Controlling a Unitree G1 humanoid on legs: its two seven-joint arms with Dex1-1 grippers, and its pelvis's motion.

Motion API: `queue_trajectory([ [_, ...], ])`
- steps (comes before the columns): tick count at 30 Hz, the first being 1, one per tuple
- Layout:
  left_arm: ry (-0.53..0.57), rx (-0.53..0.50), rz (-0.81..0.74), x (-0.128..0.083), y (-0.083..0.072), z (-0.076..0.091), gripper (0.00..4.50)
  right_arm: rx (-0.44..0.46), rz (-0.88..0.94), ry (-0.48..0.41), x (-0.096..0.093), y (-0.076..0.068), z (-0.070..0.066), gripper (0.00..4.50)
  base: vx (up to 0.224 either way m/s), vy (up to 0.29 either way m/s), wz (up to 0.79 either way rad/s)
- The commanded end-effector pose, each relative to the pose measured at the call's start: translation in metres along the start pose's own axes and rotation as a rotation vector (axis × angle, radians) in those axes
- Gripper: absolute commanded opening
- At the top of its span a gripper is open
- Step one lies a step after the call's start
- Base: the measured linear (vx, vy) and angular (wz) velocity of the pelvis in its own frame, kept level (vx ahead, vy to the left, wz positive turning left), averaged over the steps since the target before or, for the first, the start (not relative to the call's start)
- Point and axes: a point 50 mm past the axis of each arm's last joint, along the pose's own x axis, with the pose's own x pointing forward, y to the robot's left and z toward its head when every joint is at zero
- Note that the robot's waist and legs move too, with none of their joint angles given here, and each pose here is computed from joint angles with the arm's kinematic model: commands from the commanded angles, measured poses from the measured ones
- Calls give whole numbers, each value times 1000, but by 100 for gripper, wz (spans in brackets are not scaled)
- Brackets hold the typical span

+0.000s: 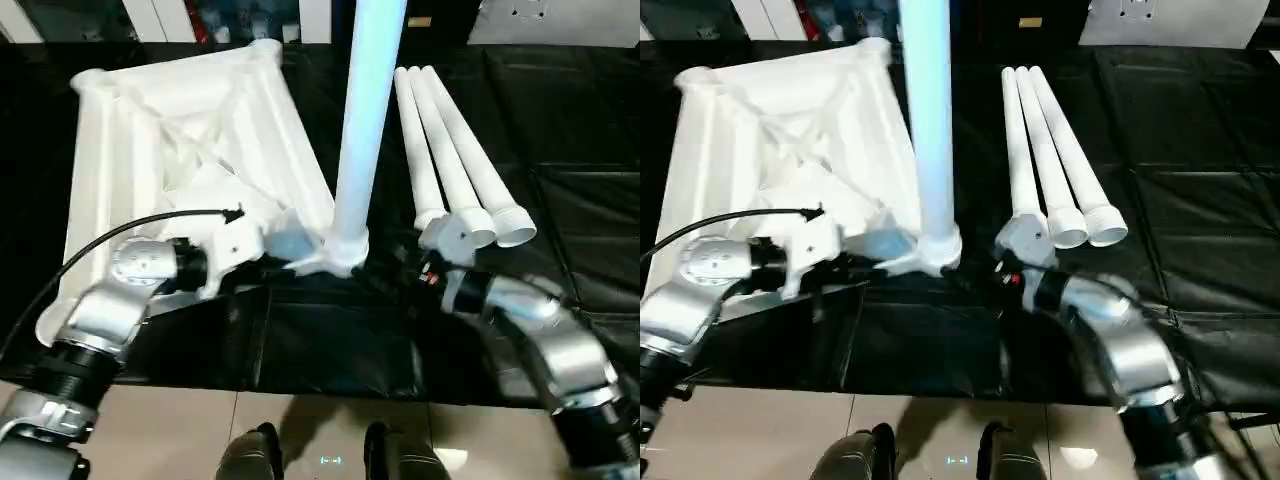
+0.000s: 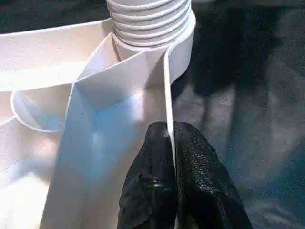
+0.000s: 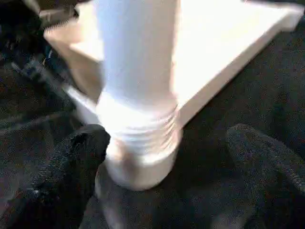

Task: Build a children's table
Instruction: Rotate leg to tighten

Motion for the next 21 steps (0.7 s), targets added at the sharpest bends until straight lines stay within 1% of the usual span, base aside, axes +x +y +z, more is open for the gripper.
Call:
queue_trajectory([
  [1,18,18,-105,5,-13,-5,0,-9,25,-1,0,2,3,445,0,0,0],
  [2,18,18,-105,5,-13,-5,0,-9,25,-1,0,2,3,445,0,0,0],
  [5,11,42,-158,7,-17,-3,0,-47,100,31,2,3,2,445,0,0,0],
  [8,10,54,-180,9,-19,-2,0,-34,193,32,4,8,1,445,0,0,0],
  [10,9,61,-191,10,-19,-2,0,-31,210,39,7,8,0,419,0,0,0],
  [12,4,66,-202,11,-20,-1,0,-43,203,51,10,6,-2,408,0,0,0],
  [14,-1,72,-214,12,-21,1,0,-41,217,58,14,5,-3,385,0,0,0],
  [15,-1,72,-214,12,-21,1,0,-41,217,58,14,5,-3,385,0,0,0],
  [16,-1,72,-214,12,-21,1,0,-41,217,58,14,5,-3,367,0,0,0],
  [18,-2,73,-217,12,-22,1,0,-42,222,60,16,4,-3,363,0,0,0],
  [21,-1,73,-221,12,-22,1,0,-37,233,58,19,4,-3,326,0,0,0],
])
